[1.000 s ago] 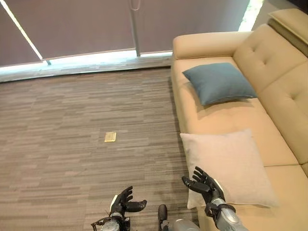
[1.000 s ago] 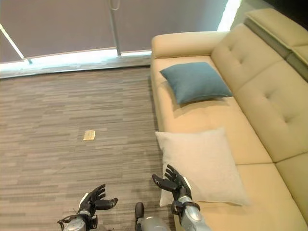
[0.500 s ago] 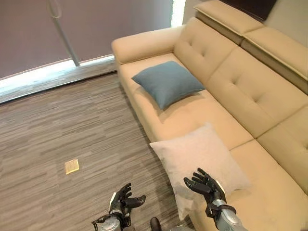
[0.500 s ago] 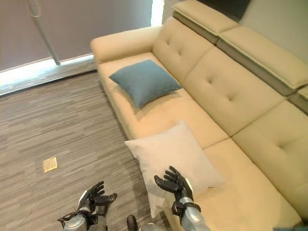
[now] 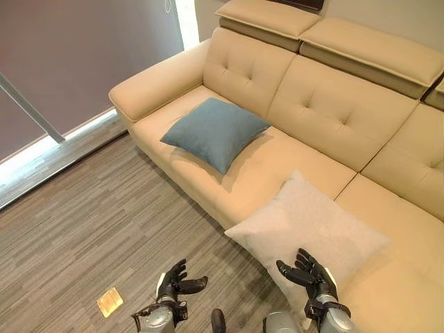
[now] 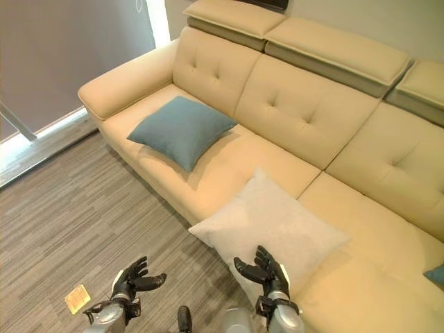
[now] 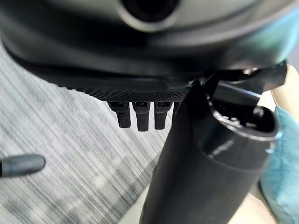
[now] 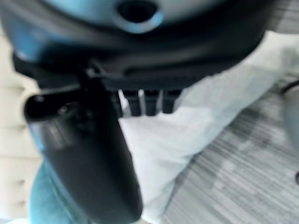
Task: Pick up all the scattered cushions and arrange them neatly on the sofa.
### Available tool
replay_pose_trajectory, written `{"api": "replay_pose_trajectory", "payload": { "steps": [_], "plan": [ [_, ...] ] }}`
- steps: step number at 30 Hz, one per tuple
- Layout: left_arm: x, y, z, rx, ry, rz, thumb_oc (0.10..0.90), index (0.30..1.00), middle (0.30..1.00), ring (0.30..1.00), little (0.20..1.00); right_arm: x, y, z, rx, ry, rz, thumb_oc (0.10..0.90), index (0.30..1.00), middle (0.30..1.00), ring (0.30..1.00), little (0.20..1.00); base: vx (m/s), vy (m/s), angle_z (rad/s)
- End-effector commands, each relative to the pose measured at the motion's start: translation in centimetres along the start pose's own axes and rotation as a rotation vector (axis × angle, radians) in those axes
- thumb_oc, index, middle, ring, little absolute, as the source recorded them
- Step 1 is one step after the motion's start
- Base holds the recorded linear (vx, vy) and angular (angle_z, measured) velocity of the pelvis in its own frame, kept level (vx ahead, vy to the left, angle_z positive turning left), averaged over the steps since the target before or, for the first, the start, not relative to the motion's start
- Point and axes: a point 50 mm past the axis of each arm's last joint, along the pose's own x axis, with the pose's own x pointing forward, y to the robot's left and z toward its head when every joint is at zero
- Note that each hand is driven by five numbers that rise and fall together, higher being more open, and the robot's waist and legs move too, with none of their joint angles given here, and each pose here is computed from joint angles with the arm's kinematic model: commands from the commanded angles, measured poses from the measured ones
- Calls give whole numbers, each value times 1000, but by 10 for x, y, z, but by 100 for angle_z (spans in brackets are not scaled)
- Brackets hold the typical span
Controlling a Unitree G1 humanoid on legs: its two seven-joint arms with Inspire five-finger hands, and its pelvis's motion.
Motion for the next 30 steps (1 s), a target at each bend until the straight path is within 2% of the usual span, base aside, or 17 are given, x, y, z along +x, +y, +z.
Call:
{"api": "replay_pose_trajectory", "payload": {
  "steps": [1, 6, 13, 15, 18, 20, 26, 30],
  "plan": [
    [-3, 4, 12, -43, -83, 9, 800, 900, 900, 900, 900, 8, 21, 50, 17, -239, 55, 800, 900, 900, 900, 900, 93, 33, -49],
    [-2, 13, 15, -33, -102, 60, 800, 900, 900, 900, 900, 4, 9, 63, 21, -317, -27, 800, 900, 900, 900, 900, 148, -6, -59],
    [-1, 17, 22, -52, -136, 104, 800, 900, 900, 900, 900, -3, 2, 71, 42, -367, -39, 800, 900, 900, 900, 900, 138, -123, -26],
    [-3, 26, 49, -152, -269, 166, 800, 900, 900, 900, 900, -7, -1, 82, 57, -426, -42, 800, 900, 900, 900, 900, 107, -262, -10],
    [-3, 31, 61, -171, -320, 209, 800, 900, 900, 900, 900, -8, -5, 90, 55, -467, -61, 800, 900, 900, 900, 900, 42, -234, -9],
    [-8, 44, 77, -215, -400, 291, 800, 900, 900, 900, 900, -8, -9, 100, 28, -507, -106, 800, 900, 900, 900, 900, 133, -26, -31],
    [-14, 71, 96, -260, -495, 408, 800, 900, 900, 900, 900, -4, -21, 103, -50, -517, -180, 800, 900, 900, 900, 900, 224, 136, -60],
    [-7, 75, 102, -216, -493, 424, 800, 900, 900, 900, 900, -1, -23, 102, -45, -496, -190, 800, 900, 900, 900, 900, 203, 156, -75]
  ]
}}
